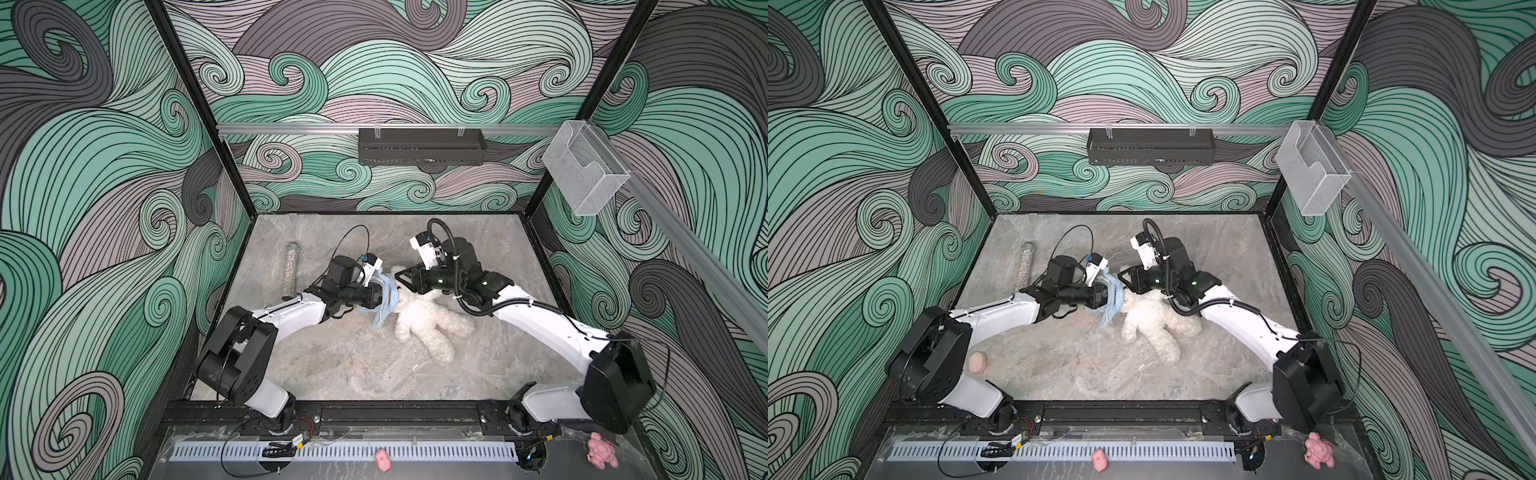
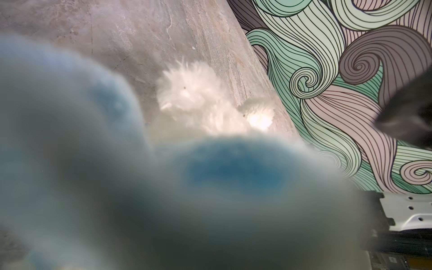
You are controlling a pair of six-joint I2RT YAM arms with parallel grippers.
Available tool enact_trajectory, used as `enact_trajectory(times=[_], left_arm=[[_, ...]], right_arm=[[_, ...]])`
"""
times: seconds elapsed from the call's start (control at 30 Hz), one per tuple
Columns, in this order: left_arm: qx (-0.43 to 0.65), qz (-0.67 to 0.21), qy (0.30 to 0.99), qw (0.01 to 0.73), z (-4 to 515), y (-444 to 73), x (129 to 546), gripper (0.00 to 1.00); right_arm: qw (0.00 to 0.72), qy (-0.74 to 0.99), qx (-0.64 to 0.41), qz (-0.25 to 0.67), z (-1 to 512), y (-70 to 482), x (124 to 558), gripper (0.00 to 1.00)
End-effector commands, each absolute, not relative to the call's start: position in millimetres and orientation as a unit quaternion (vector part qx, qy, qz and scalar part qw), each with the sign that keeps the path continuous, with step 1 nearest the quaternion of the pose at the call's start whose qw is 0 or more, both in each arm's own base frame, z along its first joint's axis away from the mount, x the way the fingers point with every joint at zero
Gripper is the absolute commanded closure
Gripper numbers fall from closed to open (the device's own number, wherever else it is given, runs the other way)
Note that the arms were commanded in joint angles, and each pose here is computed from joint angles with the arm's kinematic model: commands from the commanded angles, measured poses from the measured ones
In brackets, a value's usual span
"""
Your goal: Dress the teddy bear
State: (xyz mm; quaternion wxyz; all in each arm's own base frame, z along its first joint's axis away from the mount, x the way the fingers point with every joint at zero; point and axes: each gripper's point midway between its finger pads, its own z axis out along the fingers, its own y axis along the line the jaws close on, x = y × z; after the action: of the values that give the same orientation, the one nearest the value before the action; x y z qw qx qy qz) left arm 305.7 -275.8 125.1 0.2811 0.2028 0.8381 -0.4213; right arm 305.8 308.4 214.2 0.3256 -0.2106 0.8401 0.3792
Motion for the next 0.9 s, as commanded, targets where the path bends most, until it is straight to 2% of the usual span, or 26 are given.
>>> enact_trajectory(times=[0.0,0.17,0.37,0.47,0.53,0.7,0.87], left_arm=[[0.234,-0.406,0.826,0.312,134,-278,306,1.0],[0.237,-0.405,0.825,0.315,136,-278,305,1.0],[0.239,-0.403,0.825,0.317,136,-278,304,1.0],[0.238,-0.402,0.826,0.315,135,-278,304,1.0],[0.239,-0.402,0.826,0.316,136,-277,304,1.0],[0.241,-0.399,0.825,0.319,134,-276,302,1.0],[0.247,-0.412,0.816,0.32,135,-277,296,1.0]], right_arm=[[0.286,0.858,-0.178,0.388,207,315,305,0.6],[0.265,0.869,-0.166,0.384,191,321,311,0.62],[0.256,0.869,-0.157,0.393,183,329,317,0.72],[0.25,0.871,-0.153,0.394,178,331,319,0.78],[0.253,0.873,-0.148,0.391,175,330,321,0.88],[0.288,0.879,-0.101,0.365,177,302,335,1.0],[0.318,0.872,-0.028,0.371,181,266,347,1.0]])
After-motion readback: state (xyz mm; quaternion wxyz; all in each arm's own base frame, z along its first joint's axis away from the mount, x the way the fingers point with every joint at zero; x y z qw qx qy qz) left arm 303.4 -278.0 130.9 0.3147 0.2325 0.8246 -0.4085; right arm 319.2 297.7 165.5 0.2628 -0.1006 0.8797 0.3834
